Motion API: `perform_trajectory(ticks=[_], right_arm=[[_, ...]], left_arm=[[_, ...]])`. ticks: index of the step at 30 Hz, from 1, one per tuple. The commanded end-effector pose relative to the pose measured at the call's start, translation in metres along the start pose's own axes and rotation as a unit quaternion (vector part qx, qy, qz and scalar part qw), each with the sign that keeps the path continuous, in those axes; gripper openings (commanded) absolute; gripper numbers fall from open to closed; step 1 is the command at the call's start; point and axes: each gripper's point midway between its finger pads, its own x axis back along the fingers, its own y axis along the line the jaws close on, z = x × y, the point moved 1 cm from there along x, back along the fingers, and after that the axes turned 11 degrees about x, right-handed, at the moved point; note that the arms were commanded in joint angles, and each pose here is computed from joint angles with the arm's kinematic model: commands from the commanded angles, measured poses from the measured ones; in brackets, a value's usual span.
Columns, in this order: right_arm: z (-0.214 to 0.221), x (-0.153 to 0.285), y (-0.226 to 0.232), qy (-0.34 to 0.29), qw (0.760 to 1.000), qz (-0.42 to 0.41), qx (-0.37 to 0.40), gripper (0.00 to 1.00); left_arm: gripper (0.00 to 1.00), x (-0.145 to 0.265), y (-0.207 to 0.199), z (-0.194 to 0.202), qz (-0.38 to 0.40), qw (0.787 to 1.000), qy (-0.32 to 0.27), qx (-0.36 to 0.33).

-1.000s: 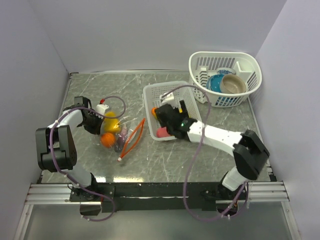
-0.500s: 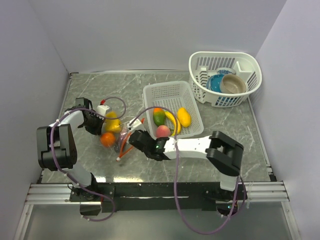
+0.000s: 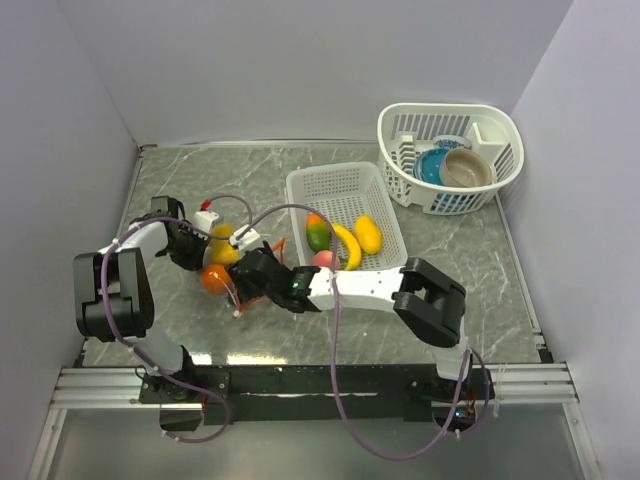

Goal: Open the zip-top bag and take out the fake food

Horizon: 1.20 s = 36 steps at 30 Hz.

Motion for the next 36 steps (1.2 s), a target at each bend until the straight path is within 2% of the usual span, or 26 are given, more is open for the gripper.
perform_trajectory(ticks=[1, 6, 7, 17, 24, 27, 29, 30, 32, 33, 36], right_arm=[[-0.009, -0.017, 0.008, -0.012, 1.0, -0.011, -0.019, 0.74], [-0.009, -0.032, 0.017, -0.017, 0.999, -0.021, -0.022, 0.87], [-0.009, -0.038, 0.019, -0.018, 0.999, -0.024, -0.024, 0.99], [0.002, -0.068, 0.025, 0.007, 1.0, -0.005, -0.023, 1.0], [0.04, -0.054, 0.01, 0.048, 0.999, 0.016, -0.017, 0.99], [0.052, -0.043, 0.002, 0.057, 0.998, 0.026, -0.017, 0.91], [0.059, -0.037, -0.003, 0.062, 0.998, 0.031, -0.013, 0.8], [0.058, -0.031, -0.008, 0.06, 0.998, 0.036, -0.011, 0.7], [0.053, -0.025, -0.011, 0.054, 0.998, 0.038, -0.009, 0.6], [0.045, -0.017, -0.016, 0.045, 0.998, 0.041, -0.006, 0.51], [0.029, 0.0, -0.023, 0.026, 0.999, 0.044, -0.001, 0.43]], left_arm=[[0.01, 0.005, -0.003, -0.003, 0.001, 1.0, -0.007, -0.006], [0.01, 0.008, -0.003, -0.004, -0.001, 1.0, -0.009, -0.008], [0.01, 0.008, -0.003, -0.004, -0.001, 1.0, -0.008, -0.009], [0.01, 0.013, -0.005, -0.001, -0.002, 1.0, -0.003, -0.011], [0.01, 0.016, -0.002, -0.005, -0.007, 1.0, -0.005, -0.013], [0.01, 0.016, 0.0, -0.004, -0.014, 1.0, -0.005, -0.016], [0.01, 0.017, 0.002, -0.003, -0.023, 1.0, -0.005, -0.021], [0.01, 0.017, 0.004, 0.001, -0.031, 0.999, 0.001, -0.022], [0.01, 0.018, 0.007, 0.002, -0.034, 0.999, 0.002, -0.022], [0.01, 0.02, 0.009, 0.0, -0.032, 0.999, -0.002, -0.017], [0.01, 0.028, 0.017, -0.006, -0.028, 0.999, -0.015, -0.004]])
